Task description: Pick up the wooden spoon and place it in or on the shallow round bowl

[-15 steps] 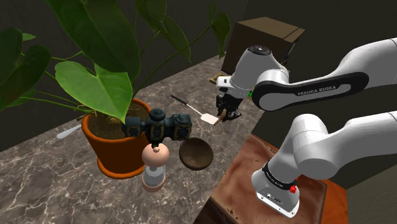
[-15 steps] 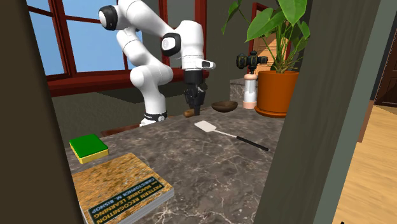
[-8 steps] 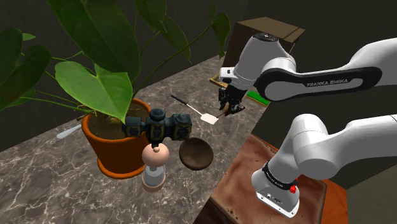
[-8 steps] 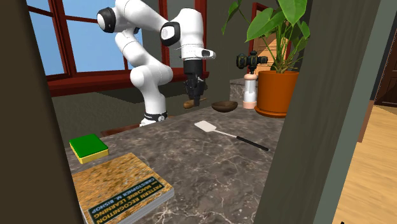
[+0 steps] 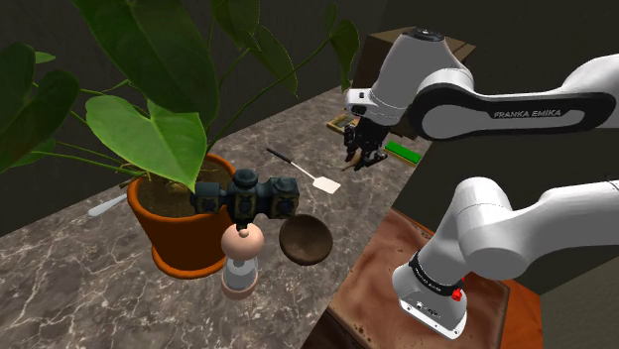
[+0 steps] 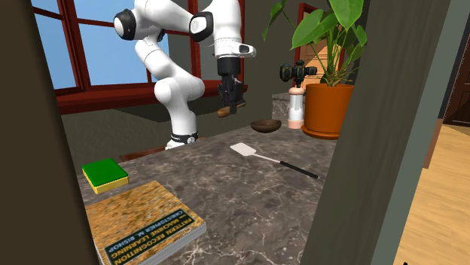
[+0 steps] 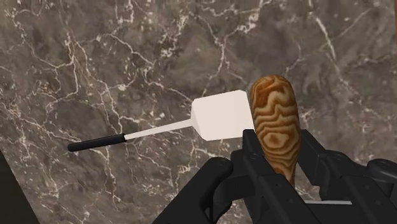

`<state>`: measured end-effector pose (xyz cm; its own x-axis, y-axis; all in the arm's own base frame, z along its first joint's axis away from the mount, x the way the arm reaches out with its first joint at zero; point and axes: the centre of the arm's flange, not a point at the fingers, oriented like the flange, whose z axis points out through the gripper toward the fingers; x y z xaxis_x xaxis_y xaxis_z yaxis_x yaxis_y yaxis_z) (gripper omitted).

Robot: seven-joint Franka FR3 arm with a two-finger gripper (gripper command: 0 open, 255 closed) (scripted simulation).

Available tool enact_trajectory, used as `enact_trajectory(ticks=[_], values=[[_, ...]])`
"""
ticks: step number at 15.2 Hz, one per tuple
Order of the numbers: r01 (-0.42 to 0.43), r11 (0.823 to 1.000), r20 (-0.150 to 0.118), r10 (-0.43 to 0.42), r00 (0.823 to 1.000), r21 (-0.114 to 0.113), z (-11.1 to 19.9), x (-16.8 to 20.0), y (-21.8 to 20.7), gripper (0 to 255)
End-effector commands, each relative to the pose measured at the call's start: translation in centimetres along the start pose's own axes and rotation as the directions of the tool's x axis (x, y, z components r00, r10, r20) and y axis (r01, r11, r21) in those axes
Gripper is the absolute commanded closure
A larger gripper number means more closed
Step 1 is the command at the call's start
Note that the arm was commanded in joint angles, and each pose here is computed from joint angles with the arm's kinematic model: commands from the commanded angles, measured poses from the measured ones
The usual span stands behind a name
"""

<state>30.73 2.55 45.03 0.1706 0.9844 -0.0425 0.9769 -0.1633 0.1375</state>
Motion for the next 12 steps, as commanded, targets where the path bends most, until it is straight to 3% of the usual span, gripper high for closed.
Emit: enact_trajectory(ticks=[1, 12], values=[[0.000, 1.000, 0.000, 0.000, 1.000, 0.000, -0.5, 1.2, -0.4, 255], [0.000, 1.000, 0.000, 0.000, 1.000, 0.000, -2.2, 14.9, -5.1, 255]])
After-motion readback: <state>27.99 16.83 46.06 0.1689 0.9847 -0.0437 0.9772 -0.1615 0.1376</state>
